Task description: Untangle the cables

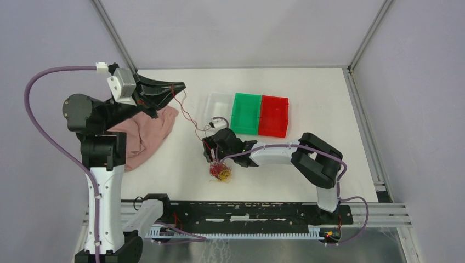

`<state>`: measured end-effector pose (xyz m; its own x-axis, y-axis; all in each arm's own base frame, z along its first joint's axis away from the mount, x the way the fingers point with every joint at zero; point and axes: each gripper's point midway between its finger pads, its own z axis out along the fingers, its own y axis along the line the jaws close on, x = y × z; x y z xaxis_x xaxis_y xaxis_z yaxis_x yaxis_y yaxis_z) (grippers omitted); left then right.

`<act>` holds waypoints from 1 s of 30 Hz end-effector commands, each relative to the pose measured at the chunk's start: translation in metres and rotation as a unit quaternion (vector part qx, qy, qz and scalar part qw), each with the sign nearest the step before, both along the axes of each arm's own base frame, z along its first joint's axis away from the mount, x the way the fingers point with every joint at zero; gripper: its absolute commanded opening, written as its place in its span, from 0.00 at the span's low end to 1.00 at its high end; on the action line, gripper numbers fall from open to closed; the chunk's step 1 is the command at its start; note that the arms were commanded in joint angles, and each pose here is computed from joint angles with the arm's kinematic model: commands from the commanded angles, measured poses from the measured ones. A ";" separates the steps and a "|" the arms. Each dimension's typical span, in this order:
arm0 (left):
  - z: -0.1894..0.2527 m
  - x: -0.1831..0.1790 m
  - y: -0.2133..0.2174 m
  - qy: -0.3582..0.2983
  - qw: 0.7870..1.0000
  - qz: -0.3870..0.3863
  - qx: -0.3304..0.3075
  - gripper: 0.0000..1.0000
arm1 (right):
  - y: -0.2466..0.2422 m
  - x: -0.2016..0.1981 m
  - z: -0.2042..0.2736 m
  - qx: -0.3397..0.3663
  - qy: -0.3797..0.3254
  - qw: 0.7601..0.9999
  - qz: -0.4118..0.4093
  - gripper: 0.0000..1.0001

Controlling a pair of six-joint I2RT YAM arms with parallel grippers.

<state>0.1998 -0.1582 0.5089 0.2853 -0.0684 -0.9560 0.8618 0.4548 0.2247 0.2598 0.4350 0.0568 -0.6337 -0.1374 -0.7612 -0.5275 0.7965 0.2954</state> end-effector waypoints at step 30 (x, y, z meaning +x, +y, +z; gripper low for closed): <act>0.066 0.011 0.017 -0.139 0.986 0.087 -0.031 0.03 | -0.013 -0.069 0.217 0.244 -0.189 0.924 0.225 0.84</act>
